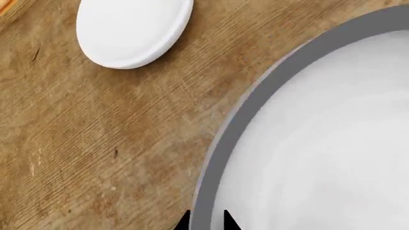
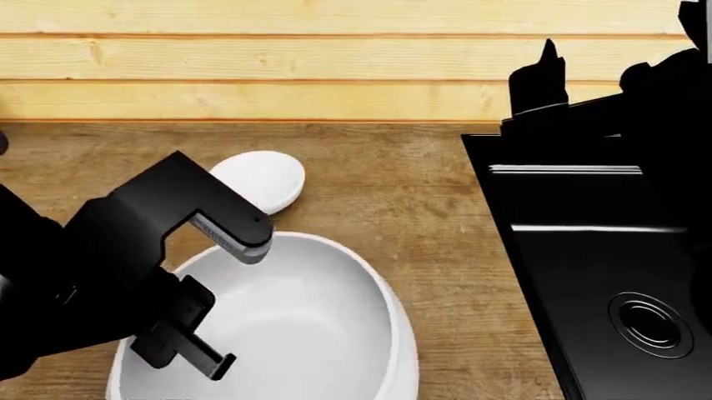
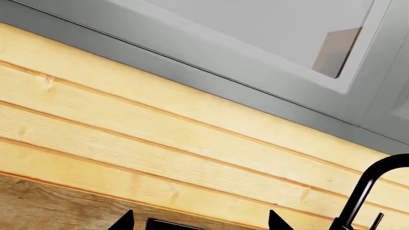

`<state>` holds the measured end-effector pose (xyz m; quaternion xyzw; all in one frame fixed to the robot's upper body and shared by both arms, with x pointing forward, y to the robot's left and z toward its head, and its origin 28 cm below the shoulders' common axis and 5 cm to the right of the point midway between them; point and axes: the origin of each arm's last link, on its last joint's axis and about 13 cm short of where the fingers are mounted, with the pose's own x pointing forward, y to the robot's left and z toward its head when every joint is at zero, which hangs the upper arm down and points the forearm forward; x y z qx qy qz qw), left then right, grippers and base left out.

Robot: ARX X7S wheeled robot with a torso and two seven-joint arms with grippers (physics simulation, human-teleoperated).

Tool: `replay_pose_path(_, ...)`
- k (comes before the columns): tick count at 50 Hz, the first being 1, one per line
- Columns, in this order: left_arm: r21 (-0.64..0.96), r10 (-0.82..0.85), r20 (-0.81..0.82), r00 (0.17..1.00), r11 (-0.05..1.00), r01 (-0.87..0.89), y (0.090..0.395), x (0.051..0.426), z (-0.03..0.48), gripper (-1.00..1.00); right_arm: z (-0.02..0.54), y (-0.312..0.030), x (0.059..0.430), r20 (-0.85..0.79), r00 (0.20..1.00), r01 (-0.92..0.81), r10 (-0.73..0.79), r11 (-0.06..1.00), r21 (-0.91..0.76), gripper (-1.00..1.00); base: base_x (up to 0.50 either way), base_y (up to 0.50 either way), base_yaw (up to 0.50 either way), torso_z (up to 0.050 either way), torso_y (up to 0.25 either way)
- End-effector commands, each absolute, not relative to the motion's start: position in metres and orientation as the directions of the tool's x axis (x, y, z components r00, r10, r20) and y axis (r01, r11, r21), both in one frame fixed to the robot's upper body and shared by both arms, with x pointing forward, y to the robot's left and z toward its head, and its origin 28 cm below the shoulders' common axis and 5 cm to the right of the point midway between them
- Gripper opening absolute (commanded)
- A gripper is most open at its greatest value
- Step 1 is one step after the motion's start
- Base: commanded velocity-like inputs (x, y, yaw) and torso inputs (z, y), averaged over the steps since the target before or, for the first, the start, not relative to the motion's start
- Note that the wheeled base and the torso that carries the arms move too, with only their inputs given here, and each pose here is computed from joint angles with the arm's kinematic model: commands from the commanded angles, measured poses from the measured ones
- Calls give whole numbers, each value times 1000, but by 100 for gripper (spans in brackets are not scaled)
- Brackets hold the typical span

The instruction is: Stack the bowls in the sink.

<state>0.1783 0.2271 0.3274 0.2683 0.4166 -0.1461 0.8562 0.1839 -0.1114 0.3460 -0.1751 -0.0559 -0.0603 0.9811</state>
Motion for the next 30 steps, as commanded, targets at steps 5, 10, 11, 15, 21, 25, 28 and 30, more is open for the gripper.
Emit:
replay_pose_path(5, 372, -42, -632, 774, 860, 350, 229, 178, 364, -100, 346, -112, 186, 131, 986, 137, -99, 937, -322, 100, 0, 0, 0, 0, 0)
replay_pose_path(10, 352, -39, -499, 866, 904, 243, 231, 174, 391, -100, 344, -112, 187, 129, 987, 136, -99, 938, -318, 100, 0, 0, 0, 0, 0)
replay_pose_path(11, 348, -34, -478, 878, 910, 225, 232, 173, 396, -100, 344, -112, 187, 128, 987, 135, -98, 939, -317, 100, 0, 0, 0, 0, 0)
replay_pose_path(15, 340, -20, -423, 906, 923, 180, 235, 167, 408, -100, 343, -111, 188, 126, 987, 132, -97, 940, -315, 100, 0, 0, 0, 0, 0)
replay_pose_path(21, 363, 14, -410, 912, 920, 149, 240, 154, 414, -100, 345, -109, 190, 129, 987, 126, -92, 949, -289, 100, 0, 0, 0, 0, 0)
replay_pose_path(25, 386, 70, -404, 912, 917, 100, 248, 145, 417, -100, 346, -106, 192, 130, 988, 119, -86, 953, -279, 100, 0, 0, 0, 0, 0)
replay_pose_path(28, 394, 109, -392, 913, 917, 59, 254, 135, 420, -100, 346, -104, 194, 130, 988, 114, -81, 956, -270, 100, 0, 0, 0, 0, 0)
replay_pose_path(30, 399, 131, -388, 912, 916, 38, 260, 134, 419, -100, 347, -103, 196, 132, 988, 112, -78, 957, -268, 100, 0, 0, 0, 0, 0)
